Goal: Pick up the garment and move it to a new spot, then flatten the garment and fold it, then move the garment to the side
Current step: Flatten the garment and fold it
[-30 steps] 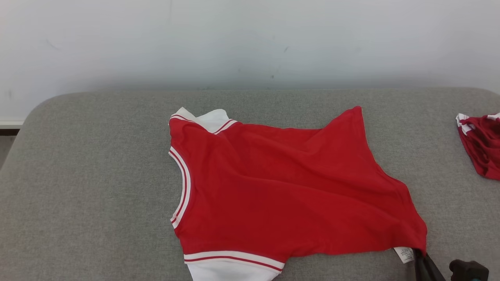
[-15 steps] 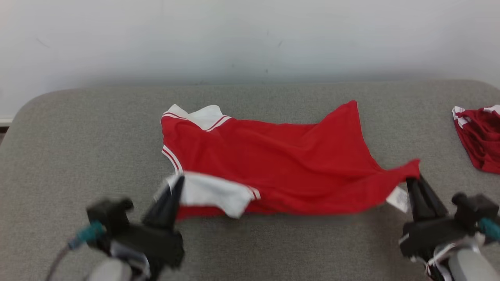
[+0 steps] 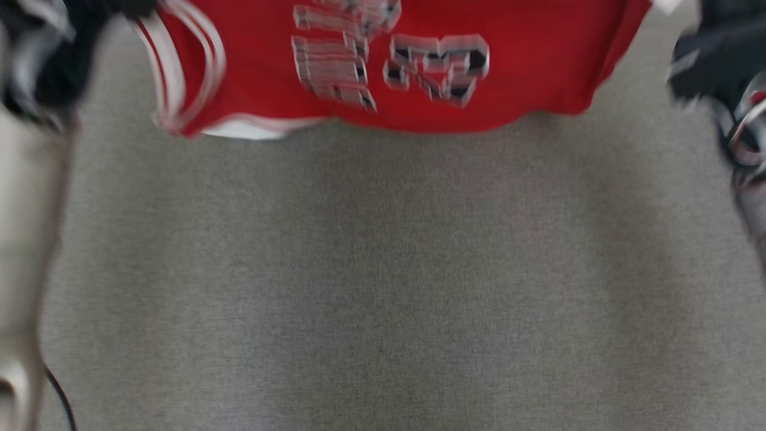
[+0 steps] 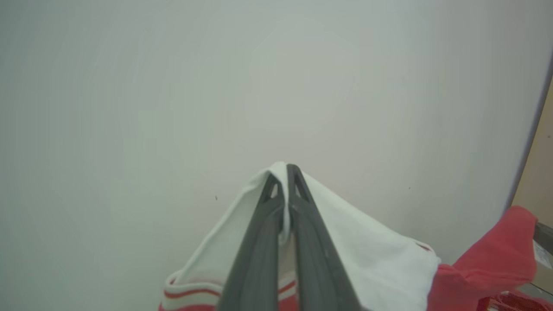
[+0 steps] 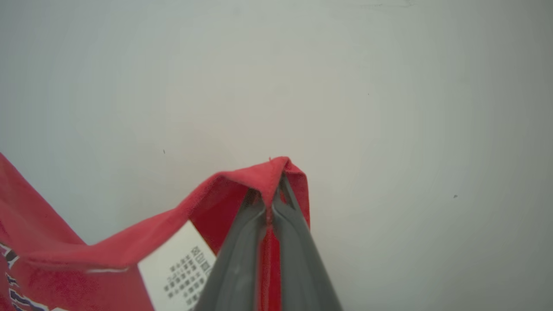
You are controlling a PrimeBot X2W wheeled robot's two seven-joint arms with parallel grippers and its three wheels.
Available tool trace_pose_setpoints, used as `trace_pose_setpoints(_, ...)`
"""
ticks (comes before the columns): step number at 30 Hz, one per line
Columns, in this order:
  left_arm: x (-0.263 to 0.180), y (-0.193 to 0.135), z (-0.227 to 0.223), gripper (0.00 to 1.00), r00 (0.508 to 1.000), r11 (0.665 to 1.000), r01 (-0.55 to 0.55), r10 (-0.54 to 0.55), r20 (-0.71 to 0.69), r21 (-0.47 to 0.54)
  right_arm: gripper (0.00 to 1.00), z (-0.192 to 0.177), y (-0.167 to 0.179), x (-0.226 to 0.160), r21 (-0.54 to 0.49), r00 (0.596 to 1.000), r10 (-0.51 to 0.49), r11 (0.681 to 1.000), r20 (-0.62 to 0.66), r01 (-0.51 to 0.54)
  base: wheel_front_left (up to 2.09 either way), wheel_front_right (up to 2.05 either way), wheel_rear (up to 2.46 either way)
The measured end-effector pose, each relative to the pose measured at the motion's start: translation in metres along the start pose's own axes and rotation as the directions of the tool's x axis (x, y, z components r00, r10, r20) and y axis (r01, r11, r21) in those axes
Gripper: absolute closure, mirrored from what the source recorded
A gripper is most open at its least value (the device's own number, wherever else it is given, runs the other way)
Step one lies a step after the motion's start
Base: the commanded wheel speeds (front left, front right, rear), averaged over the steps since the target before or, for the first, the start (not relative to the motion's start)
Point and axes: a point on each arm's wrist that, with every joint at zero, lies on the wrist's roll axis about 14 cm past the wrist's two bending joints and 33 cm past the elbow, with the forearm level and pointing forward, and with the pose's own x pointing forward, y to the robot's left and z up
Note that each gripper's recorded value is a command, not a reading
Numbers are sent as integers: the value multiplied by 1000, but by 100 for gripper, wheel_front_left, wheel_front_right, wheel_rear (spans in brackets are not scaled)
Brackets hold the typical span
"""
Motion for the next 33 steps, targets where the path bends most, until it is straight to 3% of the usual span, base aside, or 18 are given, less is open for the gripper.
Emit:
trace_pose_setpoints(6,75,34,54,100,991,996,-53,43,127,74,100,44,-30,75,-6,996,-33,999,88,33,0,0,0)
trace_pose_setpoints(13,125,55,37,100,989,988,-90,74,126,128,100,40,-59,121,-44,993,-81,995,85,85,0,0,0)
trace_pose_setpoints(19,149,54,24,100,988,989,-88,71,134,122,100,31,-69,143,-90,994,-98,991,56,103,0,0,0)
trace_pose_setpoints(33,153,73,-27,100,993,984,-114,108,51,135,100,-6,-64,156,-111,997,-82,991,-15,80,0,0,0)
